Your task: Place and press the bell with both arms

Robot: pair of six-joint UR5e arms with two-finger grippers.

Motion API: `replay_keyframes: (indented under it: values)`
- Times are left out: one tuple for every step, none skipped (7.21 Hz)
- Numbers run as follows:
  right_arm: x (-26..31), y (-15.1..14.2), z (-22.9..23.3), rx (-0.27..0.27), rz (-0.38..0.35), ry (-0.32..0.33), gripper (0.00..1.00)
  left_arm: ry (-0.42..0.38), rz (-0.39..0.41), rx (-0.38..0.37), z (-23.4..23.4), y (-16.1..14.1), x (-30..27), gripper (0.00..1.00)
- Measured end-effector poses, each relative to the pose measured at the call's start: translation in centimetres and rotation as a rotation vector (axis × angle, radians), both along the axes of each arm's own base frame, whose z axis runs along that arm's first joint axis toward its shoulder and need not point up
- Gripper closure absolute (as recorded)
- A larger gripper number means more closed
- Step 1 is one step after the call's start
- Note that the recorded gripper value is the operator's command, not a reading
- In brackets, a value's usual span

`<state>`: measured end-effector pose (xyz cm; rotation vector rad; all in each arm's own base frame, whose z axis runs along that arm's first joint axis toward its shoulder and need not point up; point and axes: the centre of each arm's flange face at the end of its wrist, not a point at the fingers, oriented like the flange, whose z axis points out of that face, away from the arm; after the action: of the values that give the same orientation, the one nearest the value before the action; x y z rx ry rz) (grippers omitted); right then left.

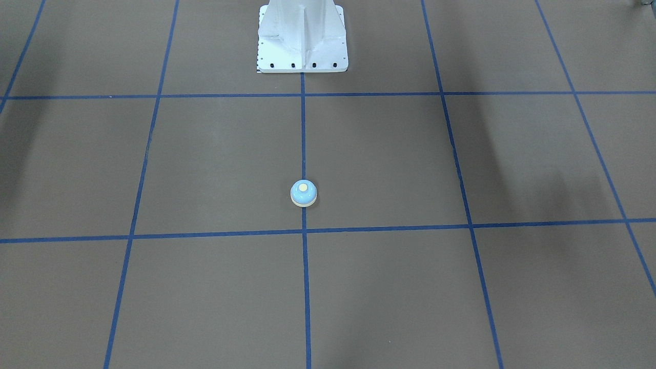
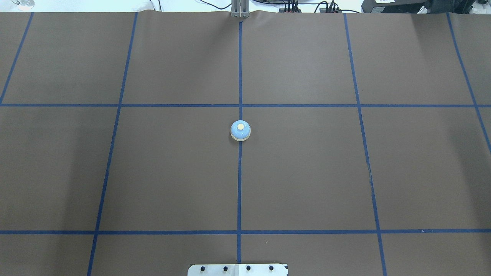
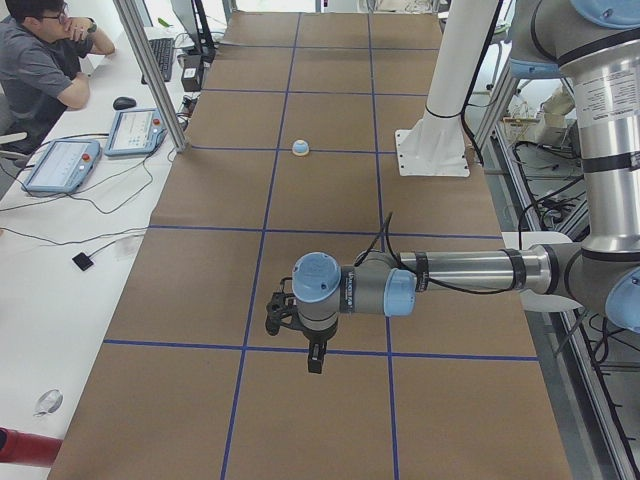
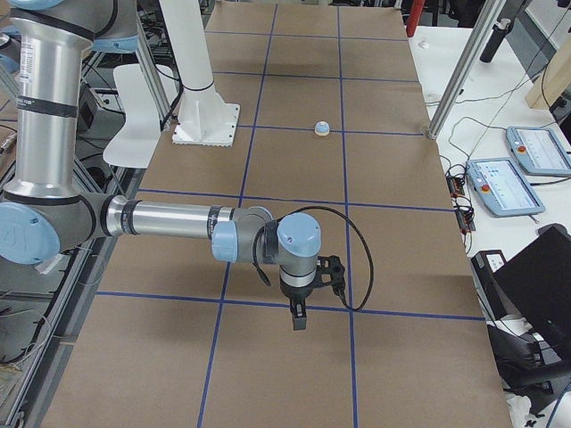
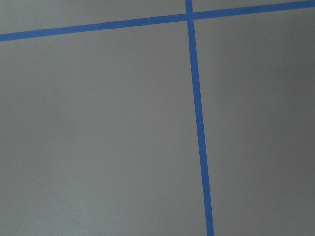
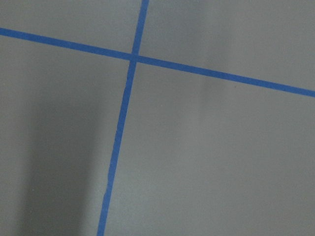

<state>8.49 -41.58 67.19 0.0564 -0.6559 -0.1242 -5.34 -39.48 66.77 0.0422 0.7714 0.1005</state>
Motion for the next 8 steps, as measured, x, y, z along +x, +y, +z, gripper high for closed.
replay_keyframes:
  values:
    - [0.2,0.3,0.2,-0.005,0.006,0.0,0.0,0.001,0.0,0.005,-0.2,0.0,0.0,0.0]
    - [0.2,0.4,0.1,-0.006,0.01,-0.001,0.0,0.002,-0.001,0.006,-0.2,0.0,0.0,0.0]
    - [0.2,0.4,0.0,-0.004,0.01,-0.003,0.0,0.003,-0.001,0.007,-0.3,0.1,0.0,0.0]
    - [0.2,0.4,0.0,-0.002,0.008,-0.004,0.0,0.003,-0.001,0.01,-0.4,0.2,0.0,0.0]
    - [0.2,0.5,0.0,-0.004,0.008,-0.005,0.0,0.003,-0.001,0.013,-0.6,0.2,0.0,0.0]
    - [0.2,0.5,0.1,-0.007,0.009,-0.006,0.0,0.004,-0.002,0.014,-0.7,0.3,0.0,0.0]
    - [0.2,0.6,0.3,-0.011,0.01,-0.007,0.0,0.003,-0.002,0.015,-0.8,0.6,-0.1,0.0]
    - [0.2,0.6,0.4,-0.015,0.011,-0.008,0.0,0.003,-0.002,0.018,-1.1,1.1,-0.1,0.0]
